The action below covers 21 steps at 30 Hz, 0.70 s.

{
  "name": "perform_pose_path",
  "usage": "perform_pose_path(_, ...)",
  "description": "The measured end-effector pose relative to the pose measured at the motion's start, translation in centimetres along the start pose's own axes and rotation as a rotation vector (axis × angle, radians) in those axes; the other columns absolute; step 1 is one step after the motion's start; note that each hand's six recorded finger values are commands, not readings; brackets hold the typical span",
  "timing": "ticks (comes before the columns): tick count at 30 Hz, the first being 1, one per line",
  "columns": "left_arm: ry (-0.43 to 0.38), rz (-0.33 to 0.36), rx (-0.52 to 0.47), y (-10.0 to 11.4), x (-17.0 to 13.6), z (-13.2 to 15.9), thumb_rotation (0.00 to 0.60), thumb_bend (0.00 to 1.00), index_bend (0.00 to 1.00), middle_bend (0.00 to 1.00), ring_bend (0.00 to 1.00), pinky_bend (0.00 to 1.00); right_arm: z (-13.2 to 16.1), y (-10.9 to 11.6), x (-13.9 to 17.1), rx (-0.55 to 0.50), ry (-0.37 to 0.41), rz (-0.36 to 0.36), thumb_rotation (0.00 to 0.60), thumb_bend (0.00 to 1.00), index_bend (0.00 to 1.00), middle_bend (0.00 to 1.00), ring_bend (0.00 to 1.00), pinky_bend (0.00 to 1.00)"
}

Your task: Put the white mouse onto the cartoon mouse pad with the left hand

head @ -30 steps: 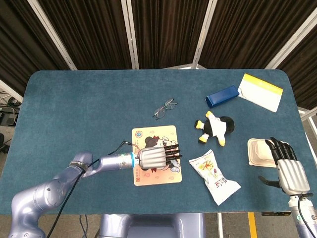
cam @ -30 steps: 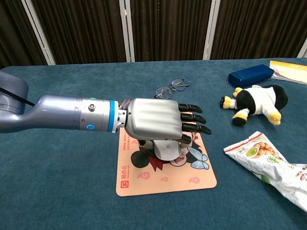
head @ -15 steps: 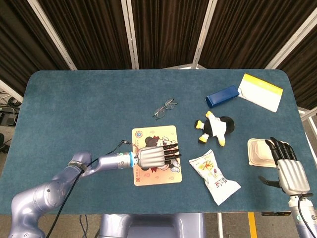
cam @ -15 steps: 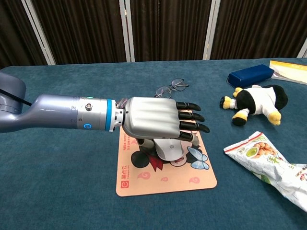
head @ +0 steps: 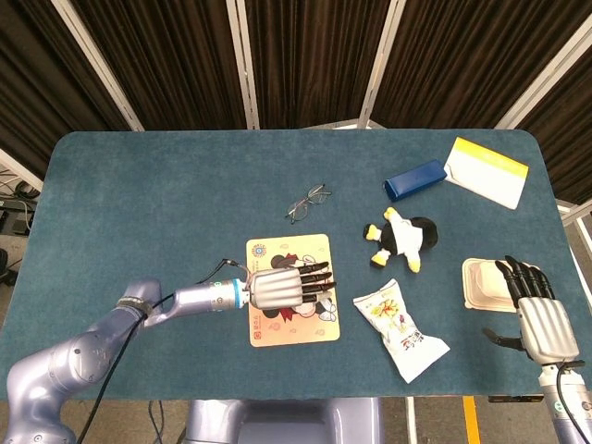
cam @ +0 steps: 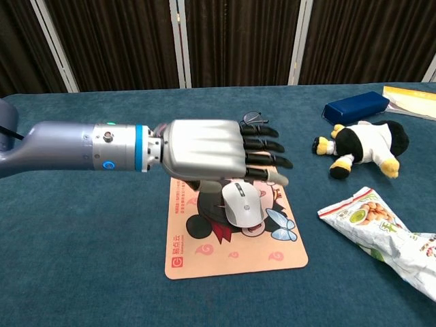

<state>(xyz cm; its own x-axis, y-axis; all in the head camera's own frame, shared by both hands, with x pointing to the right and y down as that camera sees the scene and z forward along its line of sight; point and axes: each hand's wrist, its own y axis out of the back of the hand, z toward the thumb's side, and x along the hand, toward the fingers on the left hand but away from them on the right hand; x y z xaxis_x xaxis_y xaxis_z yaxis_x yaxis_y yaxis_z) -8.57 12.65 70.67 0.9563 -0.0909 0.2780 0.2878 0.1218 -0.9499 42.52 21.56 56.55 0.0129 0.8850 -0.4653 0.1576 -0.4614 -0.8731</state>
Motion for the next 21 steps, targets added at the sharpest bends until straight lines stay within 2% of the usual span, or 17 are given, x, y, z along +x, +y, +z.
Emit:
perform_pose_path(7,0.125,0.040,-0.020,1.6,-3.4,-3.3,0.600,0.36,0.06,0.00,0.00,0.00,0.0,0.0,0.0,0.002,0.001,-0.002,0.600,0.11,0.00,0.00,0.00,0.00)
perform_pose_path(12,0.244,0.026,-0.031,2.2,-7.1,-5.6,0.600,0.34,0.06,0.00,0.00,0.00,0.0,0.0,0.1,0.006,0.001,-0.006,0.600,0.11,0.00,0.00,0.00,0.00)
perform_pose_path(17,0.410,-0.025,-0.060,2.8,-11.3,-7.2,0.600,0.25,0.03,0.00,0.00,0.00,0.0,0.0,0.1,0.008,0.000,-0.010,0.600,0.11,0.00,0.00,0.00,0.00)
perform_pose_path(21,0.601,-0.094,-0.098,3.0,-15.7,-8.0,0.600,0.17,0.03,0.00,0.00,0.00,0.0,0.0,0.2,0.006,0.000,-0.011,0.600,0.11,0.00,0.00,0.00,0.00)
